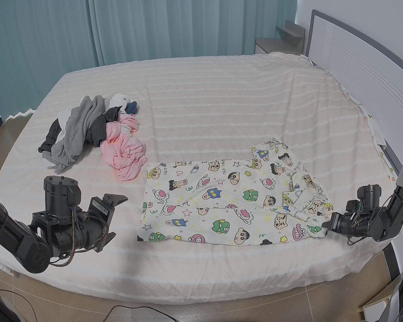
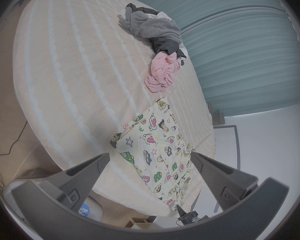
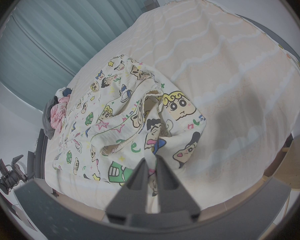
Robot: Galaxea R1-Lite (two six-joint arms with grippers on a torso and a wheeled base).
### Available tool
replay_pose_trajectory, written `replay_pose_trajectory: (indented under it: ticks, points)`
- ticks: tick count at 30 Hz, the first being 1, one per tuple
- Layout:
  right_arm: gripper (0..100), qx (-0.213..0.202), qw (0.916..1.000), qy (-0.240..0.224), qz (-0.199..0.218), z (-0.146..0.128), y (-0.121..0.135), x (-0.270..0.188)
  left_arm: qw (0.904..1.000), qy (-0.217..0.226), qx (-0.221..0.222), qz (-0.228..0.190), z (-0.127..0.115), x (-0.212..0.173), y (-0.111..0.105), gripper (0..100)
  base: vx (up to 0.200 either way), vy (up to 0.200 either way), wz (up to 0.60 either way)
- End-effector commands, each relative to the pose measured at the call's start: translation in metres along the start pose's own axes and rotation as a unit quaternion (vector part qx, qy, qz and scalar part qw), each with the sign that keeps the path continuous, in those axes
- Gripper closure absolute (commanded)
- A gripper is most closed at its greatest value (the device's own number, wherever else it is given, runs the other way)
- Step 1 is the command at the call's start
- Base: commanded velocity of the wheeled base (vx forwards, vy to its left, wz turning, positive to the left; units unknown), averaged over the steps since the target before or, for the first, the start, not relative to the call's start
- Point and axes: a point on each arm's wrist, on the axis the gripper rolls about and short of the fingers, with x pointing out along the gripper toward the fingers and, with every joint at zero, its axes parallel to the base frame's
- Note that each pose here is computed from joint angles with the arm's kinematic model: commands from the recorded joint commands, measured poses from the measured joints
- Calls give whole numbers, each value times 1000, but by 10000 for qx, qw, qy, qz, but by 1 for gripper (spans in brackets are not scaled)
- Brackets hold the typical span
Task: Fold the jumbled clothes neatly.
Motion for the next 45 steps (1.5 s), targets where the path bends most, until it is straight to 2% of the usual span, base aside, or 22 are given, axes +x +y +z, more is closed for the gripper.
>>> replay_pose_trajectory:
  ticks: [1, 5, 9, 10, 19, 20, 27, 28, 32, 37, 40, 41, 43, 45]
  points:
    - [100, 61, 9999, 66, -79, -4, -6, 2, 10000, 16, -2, 52, -1, 2, 2, 0, 0, 0, 0]
    - [100, 105, 9998, 26, -154, -2, -12, -1, 10000, 14, -2, 44, 0, 2, 2, 0, 0, 0, 0]
    - [100, -63, 9996, 10, -265, -1, -22, -3, 10000, 18, -2, 59, -1, 2, 2, 0, 0, 0, 0]
    - [100, -244, 9991, 83, -339, -5, -29, -4, 10000, 11, -2, 61, -1, 2, 2, 0, 0, 0, 0]
    - [100, -377, 9987, 99, -327, -5, -29, -2, 10000, 11, -2, 61, -1, 2, 2, 0, 0, 0, 0]
    - [0, -386, 9987, 71, -321, -4, -29, -2, 10000, 11, -2, 61, -1, 2, 2, 0, 0, 0, 0]
    - [0, -491, 9953, -819, -156, 14, -24, -9, 10000, 11, 6, 61, -1, 2, 2, 0, 0, 0, 0]
    - [0, -390, 9939, -1024, -115, 19, -20, -16, 10000, 11, 6, 61, -1, 2, 2, 0, 0, 0, 0]
    - [0, 42, 9915, -1294, 126, 25, -1, -36, 10000, 9, -2, 54, -1, 2, 2, 0, 0, 0, 0]
    - [0, 274, 9909, -1222, 492, 15, 27, -51, 10000, 35, 19, 54, -2, 2, 2, 0, 0, 0, 0]
    - [0, 508, 9911, -963, 770, 0, 51, -53, 10000, 43, 23, 60, -3, 2, 2, 0, 0, 0, 0]
    - [0, 523, 9911, -947, 779, -1, 51, -53, 10000, 43, 23, 60, -3, 2, 2, 0, 0, 0, 0]
    - [0, 778, 9914, -588, 870, -17, 64, -48, 10000, 54, 27, 73, -4, 2, 3, 0, 0, 0, 0]
    - [0, 851, 9929, -350, 759, -27, 63, -39, 9999, 53, 27, 97, -4, 2, 4, 0, 0, 0, 0]
